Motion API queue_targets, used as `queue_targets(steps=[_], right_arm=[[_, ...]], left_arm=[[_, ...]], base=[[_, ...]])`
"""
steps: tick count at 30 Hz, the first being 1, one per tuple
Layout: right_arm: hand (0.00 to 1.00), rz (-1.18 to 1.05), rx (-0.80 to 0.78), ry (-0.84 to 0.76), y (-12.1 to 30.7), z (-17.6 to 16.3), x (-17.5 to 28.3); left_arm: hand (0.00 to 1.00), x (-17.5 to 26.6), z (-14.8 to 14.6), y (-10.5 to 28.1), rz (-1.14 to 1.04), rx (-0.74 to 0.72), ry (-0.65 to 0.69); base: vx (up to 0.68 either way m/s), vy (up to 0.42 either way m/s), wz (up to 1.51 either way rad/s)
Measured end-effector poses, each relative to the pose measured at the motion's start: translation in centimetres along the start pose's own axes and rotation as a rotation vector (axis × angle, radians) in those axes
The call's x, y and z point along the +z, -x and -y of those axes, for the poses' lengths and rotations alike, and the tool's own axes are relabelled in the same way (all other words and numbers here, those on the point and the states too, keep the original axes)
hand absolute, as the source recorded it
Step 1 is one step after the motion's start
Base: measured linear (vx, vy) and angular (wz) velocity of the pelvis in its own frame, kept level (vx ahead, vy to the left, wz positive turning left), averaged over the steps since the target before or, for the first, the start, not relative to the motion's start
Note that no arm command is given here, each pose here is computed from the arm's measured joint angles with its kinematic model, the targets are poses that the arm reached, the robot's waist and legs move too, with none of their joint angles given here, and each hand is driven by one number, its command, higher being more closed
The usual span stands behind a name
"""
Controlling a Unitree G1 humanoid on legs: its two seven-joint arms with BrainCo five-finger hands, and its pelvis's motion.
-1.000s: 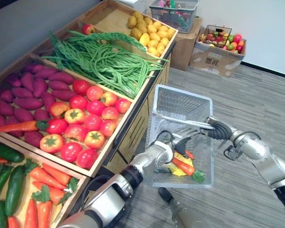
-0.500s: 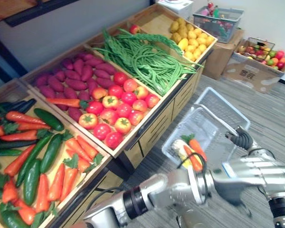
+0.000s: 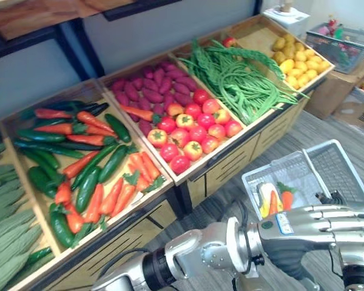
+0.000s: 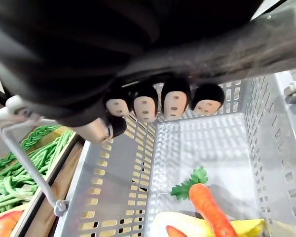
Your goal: Pick vegetable in the basket
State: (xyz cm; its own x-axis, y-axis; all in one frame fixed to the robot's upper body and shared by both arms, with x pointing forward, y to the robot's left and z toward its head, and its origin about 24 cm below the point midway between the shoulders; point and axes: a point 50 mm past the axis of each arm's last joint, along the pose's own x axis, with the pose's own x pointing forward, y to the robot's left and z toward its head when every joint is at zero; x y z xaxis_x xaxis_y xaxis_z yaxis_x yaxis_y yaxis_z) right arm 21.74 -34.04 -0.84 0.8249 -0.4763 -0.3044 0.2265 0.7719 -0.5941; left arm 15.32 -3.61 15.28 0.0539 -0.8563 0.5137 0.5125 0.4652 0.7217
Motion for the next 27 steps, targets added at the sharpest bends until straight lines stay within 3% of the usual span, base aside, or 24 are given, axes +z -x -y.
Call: queue_targets(steps=[9,13,19,21,27], right_arm=[[1.00,-0.323,0.004,-0.108,4.0,-1.6,-8.7],[1.00,-0.476,0.012,-0.175,6.4,-3.2,-12.1],[1.00,-0.696,0.017,-0.297,9.8,-5.1,-16.1],[1.00,-0.765,0.021,-0.356,11.1,-6.1,-17.0],[1.00,-0.835,0.026,-0.364,12.8,-6.4,-18.2]], left_arm=[[0.00,-0.1,-3.8,3.4,-0.105,0.159,-0.119],[0.00,-1.1,-6.7,6.4,-0.257,0.288,-0.228],[0.00,-1.5,-11.8,13.7,-0.579,0.566,-0.448],[0.00,-1.3,-13.3,17.9,-0.762,0.687,-0.531],[0.00,-1.5,-13.5,26.3,-1.137,0.936,-0.570]], base=[[-0.03,0.018,0.67],[0.03,-0.004,0.65],[0.04,-0.004,0.51],[0.02,0.009,0.40],[0.01,0.014,0.22]])
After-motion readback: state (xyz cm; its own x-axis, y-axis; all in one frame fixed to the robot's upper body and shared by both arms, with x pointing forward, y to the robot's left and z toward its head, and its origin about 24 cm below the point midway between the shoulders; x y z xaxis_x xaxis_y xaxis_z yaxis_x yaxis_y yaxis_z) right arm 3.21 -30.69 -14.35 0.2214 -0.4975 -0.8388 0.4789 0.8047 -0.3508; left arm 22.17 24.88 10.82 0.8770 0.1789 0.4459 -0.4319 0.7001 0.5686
